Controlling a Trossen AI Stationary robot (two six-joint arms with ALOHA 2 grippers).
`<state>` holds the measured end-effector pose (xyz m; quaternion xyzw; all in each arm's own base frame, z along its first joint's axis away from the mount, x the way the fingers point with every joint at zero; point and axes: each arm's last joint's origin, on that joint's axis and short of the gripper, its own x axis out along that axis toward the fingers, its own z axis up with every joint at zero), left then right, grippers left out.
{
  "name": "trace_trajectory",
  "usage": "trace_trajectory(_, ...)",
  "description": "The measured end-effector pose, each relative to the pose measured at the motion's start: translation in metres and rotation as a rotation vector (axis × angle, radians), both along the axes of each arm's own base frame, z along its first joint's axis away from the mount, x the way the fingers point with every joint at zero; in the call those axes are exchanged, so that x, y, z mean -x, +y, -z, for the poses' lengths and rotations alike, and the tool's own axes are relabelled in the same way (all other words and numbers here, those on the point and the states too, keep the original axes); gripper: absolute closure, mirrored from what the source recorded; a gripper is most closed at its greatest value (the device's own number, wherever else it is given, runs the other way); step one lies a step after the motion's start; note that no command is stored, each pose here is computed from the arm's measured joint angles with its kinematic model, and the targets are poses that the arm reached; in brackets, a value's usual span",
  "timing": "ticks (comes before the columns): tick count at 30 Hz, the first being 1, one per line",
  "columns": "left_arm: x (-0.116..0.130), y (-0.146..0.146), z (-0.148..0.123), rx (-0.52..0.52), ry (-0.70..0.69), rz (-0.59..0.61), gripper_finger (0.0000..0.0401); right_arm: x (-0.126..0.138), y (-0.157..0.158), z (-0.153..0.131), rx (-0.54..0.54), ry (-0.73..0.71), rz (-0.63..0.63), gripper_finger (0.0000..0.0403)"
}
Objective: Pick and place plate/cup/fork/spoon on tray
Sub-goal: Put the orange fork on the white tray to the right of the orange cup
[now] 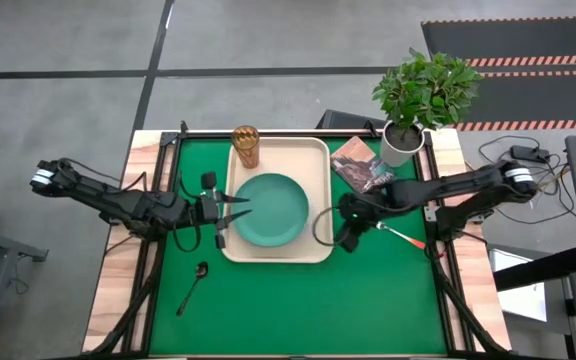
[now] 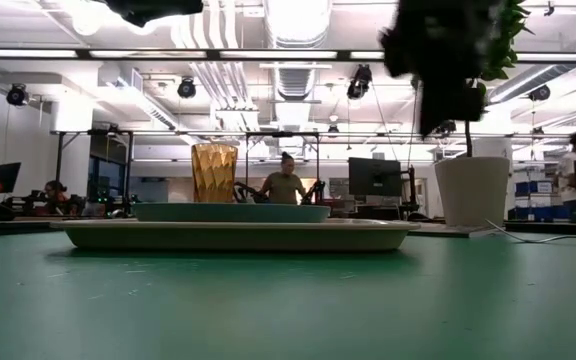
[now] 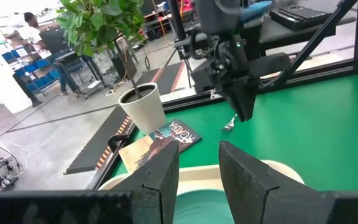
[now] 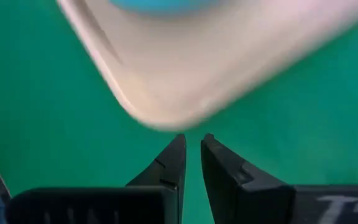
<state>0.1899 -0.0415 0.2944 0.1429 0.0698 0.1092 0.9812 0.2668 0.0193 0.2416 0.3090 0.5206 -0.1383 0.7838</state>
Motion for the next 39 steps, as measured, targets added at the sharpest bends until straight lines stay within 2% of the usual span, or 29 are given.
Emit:
trace_trajectory(5,0.001,0.0,-0.001,0.0,-0.005,0.0,0.0305,0.033,0.006,0.013,-0.045,0.199,0.134,0.0365)
trace_trajectory(10,0.001,0.0,-0.001,-0.007,-0.004,0.001,0.0305,0.052,0.006,0.03,-0.03,0.414,0.225,0.0365)
trace_trajectory(14,0.001,0.0,-0.001,-0.008,-0.004,0.001,0.0305,0.064,0.003,0.049,-0.007,0.528,0.207,0.0365)
trace_trajectory(18,0.001,0.0,-0.001,-0.008,-0.006,0.001,0.0305,0.073,-0.003,0.064,-0.004,0.571,0.199,0.0365)
trace_trajectory(24,0.002,0.001,-0.002,-0.007,-0.008,0.001,0.0305,0.077,-0.007,0.068,-0.007,0.579,0.162,0.0358)
trace_trajectory(34,0.002,0.001,-0.002,-0.006,-0.008,0.0,0.0305,0.079,-0.008,0.073,-0.014,0.579,0.138,0.0261)
trace_trajectory(39,0.002,0.001,-0.002,-0.006,-0.008,0.0,0.0305,0.084,-0.008,0.078,-0.011,0.598,0.137,0.0234)
